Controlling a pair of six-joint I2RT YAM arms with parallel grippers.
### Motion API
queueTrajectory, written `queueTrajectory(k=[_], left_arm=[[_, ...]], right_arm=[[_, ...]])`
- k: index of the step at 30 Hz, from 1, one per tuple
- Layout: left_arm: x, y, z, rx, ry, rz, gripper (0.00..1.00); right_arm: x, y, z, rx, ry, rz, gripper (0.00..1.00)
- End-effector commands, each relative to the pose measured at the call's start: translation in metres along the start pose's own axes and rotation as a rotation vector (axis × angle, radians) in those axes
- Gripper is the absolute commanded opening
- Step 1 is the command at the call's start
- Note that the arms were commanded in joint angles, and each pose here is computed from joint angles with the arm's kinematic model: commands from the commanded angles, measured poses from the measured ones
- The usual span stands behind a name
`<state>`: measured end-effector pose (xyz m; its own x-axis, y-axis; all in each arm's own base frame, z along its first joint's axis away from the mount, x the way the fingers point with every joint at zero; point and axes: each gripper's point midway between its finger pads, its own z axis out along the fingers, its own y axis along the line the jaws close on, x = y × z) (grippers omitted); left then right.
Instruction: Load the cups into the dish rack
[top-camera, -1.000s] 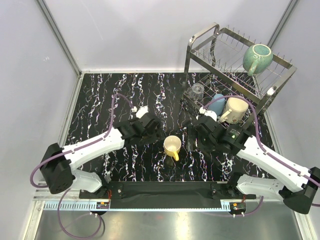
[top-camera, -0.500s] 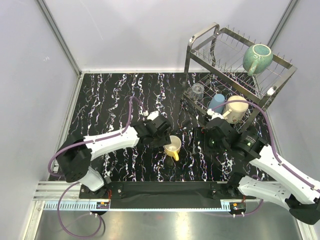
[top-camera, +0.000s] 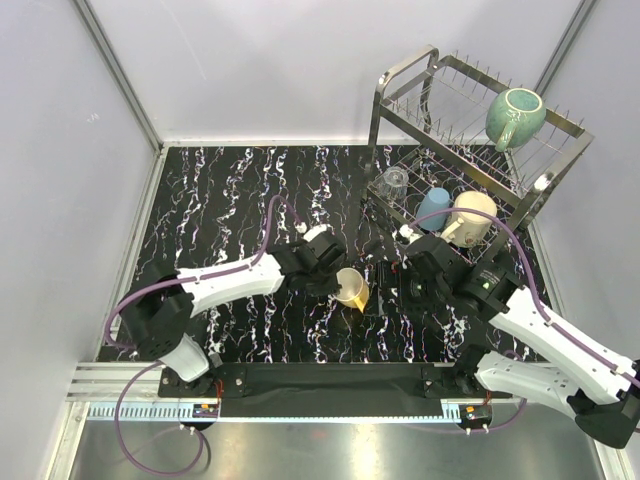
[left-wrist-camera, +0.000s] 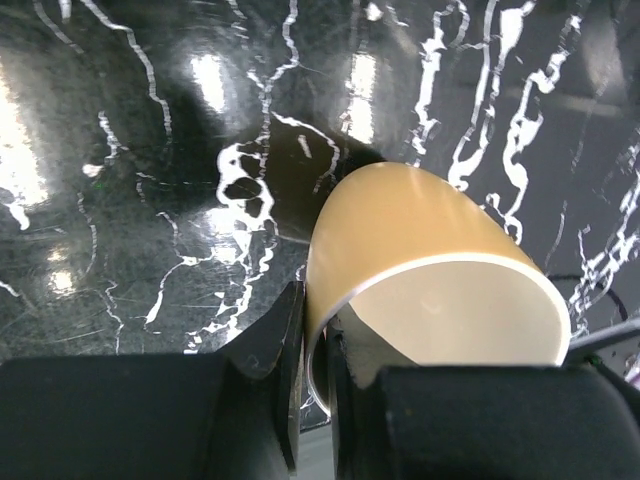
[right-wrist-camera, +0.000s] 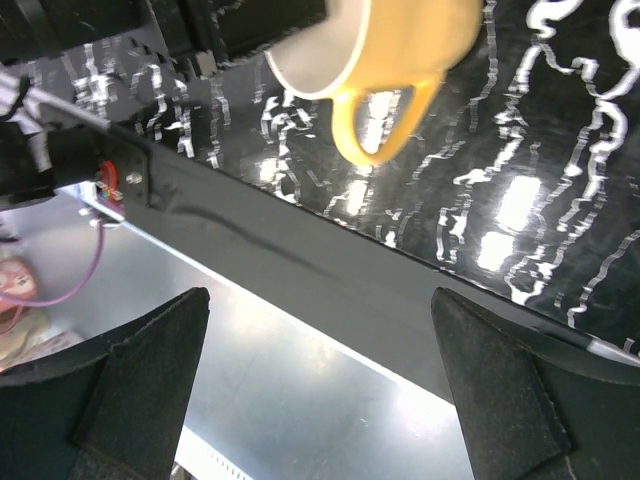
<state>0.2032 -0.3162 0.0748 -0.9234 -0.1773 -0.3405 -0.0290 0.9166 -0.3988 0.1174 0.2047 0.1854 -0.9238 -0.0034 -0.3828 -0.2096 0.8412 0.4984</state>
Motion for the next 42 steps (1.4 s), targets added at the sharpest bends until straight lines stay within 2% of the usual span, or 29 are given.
queueTrajectory(k=[1, 4, 6, 10, 12, 14, 17, 21, 26, 30, 37, 40, 41, 42], left_arm=[[-0.029, -0.049, -0.047, 0.248, -0.118, 0.017, 0.00], [-0.048, -0.059, -0.079, 0.366, -0.206, 0.039, 0.00], [-0.071, -0.072, -0.117, 0.508, -0.310, 0.021, 0.00], [-0.088, -0.085, -0.179, 0.756, -0.436, 0.022, 0.00], [-0.097, -0.089, -0.214, 0.846, -0.519, 0.024, 0.00], [-0.101, -0.090, -0.234, 0.885, -0.566, 0.038, 0.00], [-0.106, -0.094, -0.268, 0.961, -0.634, 0.049, 0.00], [-0.110, -0.096, -0.301, 1.041, -0.702, 0.053, 0.00], [-0.110, -0.102, -0.332, 1.138, -0.733, 0.050, 0.00], [-0.110, -0.106, -0.345, 1.191, -0.747, 0.049, 0.00], [-0.108, -0.111, -0.361, 1.269, -0.748, 0.036, 0.00], [-0.108, -0.111, -0.367, 1.284, -0.761, 0.034, 0.00], [-0.108, -0.111, -0.369, 1.289, -0.762, 0.034, 0.00], [-0.108, -0.111, -0.371, 1.296, -0.768, 0.036, 0.00]], right_arm=[[-0.011, 0.026, -0.012, -0.123, -0.036, -0.004, 1.00], [-0.015, 0.045, -0.025, -0.215, -0.052, -0.002, 1.00], [-0.021, 0.060, -0.031, -0.280, -0.072, -0.006, 1.00], [-0.029, 0.097, -0.049, -0.445, -0.067, -0.008, 0.98], [-0.043, 0.115, -0.064, -0.506, -0.109, -0.011, 0.99], [-0.052, 0.125, -0.073, -0.538, -0.139, 0.011, 0.99], [-0.069, 0.155, -0.100, -0.681, -0.203, 0.012, 0.99], [-0.074, 0.184, -0.123, -0.851, -0.198, 0.020, 1.00], [-0.085, 0.194, -0.127, -0.878, -0.208, 0.043, 0.97], [-0.095, 0.207, -0.140, -0.950, -0.240, 0.065, 0.90], [-0.108, 0.213, -0.142, -0.970, -0.261, 0.138, 0.65], [-0.114, 0.214, -0.143, -0.985, -0.280, 0.180, 0.59], [-0.116, 0.214, -0.142, -0.985, -0.287, 0.192, 0.51], [-0.118, 0.214, -0.144, -0.990, -0.296, 0.203, 0.47]])
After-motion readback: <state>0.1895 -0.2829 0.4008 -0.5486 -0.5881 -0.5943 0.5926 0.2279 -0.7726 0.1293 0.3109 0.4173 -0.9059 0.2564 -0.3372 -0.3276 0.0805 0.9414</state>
